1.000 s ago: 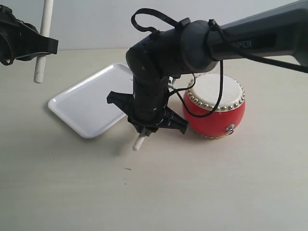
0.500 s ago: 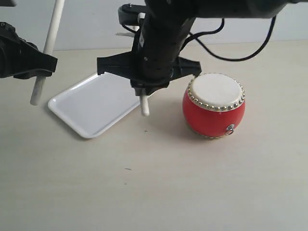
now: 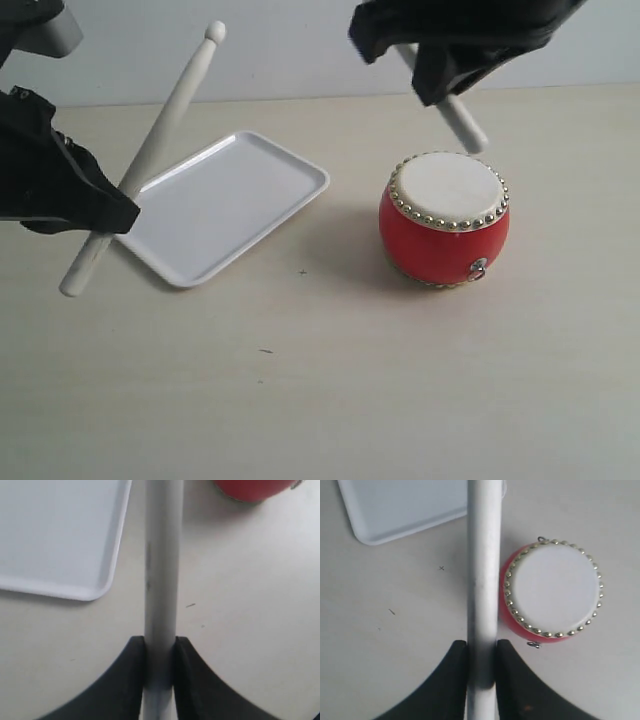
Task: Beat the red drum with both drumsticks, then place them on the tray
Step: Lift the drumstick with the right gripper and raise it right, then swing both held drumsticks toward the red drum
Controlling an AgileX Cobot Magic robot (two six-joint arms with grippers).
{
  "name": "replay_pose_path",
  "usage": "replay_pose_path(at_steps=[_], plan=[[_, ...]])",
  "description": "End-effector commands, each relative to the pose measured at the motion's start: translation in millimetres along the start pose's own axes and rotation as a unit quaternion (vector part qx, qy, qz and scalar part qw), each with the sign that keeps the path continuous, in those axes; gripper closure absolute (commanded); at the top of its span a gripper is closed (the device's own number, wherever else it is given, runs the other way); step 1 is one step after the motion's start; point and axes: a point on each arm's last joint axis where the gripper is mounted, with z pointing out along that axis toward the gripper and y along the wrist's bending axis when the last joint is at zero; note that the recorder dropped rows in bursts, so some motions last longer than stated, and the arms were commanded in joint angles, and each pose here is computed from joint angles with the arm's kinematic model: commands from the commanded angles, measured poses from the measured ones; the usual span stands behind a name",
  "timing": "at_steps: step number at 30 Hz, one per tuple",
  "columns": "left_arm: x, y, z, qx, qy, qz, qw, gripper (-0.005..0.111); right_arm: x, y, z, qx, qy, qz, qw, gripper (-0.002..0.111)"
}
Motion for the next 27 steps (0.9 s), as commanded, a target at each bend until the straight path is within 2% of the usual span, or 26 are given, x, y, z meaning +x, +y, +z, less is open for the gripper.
replay_pose_path(at_steps=[1, 7, 12, 17, 23, 27], plan=[[3, -4.6, 0, 0.002, 0.011, 0.004, 1.000, 0.107, 15, -16, -14, 0.005, -0.006, -0.019, 1.000, 0.108], [-10, -3.2, 21, 0.027, 0.047, -0.020, 0.998, 0.107, 45, -41, 11, 0.013, 0.058, -0.029, 0.998, 0.108], [-26, -12.3, 37, 0.036, 0.062, 0.006, 0.997, 0.107, 66, -52, 34, -0.005, 0.112, -0.032, 0.993, 0.108], [-28, -10.9, 44, 0.020, 0.081, 0.028, 0.996, 0.107, 69, -63, 33, -0.005, 0.111, -0.039, 0.993, 0.108], [-33, -11.5, 60, 0.029, 0.113, 0.029, 0.993, 0.107, 77, -64, 17, -0.004, 0.087, -0.033, 0.996, 0.108], [-45, -24.4, 65, 0.039, 0.106, 0.053, 0.992, 0.107, 88, -63, 24, -0.007, 0.106, -0.032, 0.994, 0.108]])
